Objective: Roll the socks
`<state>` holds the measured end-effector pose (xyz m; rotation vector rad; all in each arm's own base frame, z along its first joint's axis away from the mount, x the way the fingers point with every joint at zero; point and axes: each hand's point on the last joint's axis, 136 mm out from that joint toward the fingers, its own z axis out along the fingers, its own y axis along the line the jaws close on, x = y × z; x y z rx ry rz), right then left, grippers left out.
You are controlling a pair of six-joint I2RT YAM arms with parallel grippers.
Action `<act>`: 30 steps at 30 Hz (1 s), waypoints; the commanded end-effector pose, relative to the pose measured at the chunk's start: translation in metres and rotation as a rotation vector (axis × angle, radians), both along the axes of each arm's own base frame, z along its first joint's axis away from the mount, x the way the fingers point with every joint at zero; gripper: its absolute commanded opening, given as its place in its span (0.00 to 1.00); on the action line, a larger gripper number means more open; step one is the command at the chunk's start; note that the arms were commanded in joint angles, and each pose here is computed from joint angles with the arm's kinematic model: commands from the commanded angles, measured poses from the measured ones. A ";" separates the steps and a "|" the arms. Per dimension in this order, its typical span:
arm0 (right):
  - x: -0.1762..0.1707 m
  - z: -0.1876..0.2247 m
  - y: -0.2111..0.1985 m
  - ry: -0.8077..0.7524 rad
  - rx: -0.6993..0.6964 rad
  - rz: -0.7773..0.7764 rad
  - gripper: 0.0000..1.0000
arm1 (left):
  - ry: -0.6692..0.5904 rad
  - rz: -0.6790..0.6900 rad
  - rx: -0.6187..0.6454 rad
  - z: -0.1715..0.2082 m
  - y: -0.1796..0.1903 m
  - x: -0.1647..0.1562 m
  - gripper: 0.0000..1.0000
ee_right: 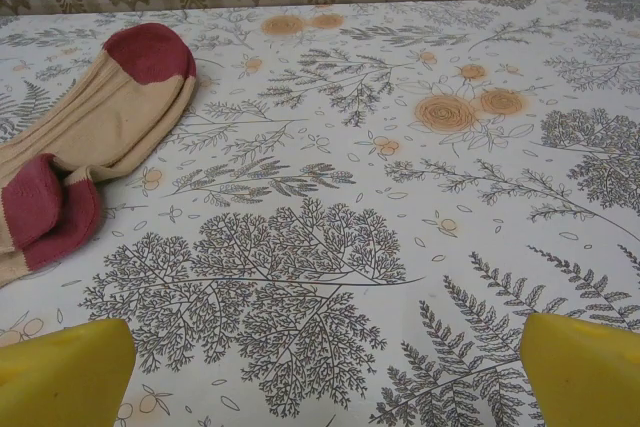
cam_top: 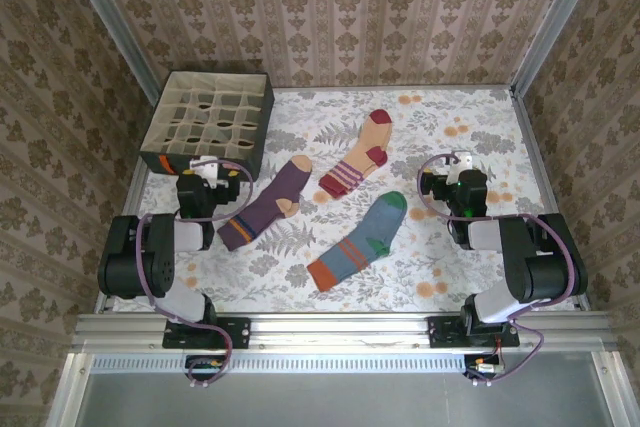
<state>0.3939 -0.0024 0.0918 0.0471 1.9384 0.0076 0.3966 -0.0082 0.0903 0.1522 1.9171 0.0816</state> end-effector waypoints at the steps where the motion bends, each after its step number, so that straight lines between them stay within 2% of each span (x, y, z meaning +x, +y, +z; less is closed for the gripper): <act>1: 0.006 0.006 -0.005 -0.014 -0.004 -0.024 1.00 | -0.010 0.009 -0.031 0.006 0.002 0.005 1.00; 30: 0.006 0.005 -0.004 -0.012 -0.012 -0.026 1.00 | -0.010 0.011 -0.030 0.005 0.002 0.004 1.00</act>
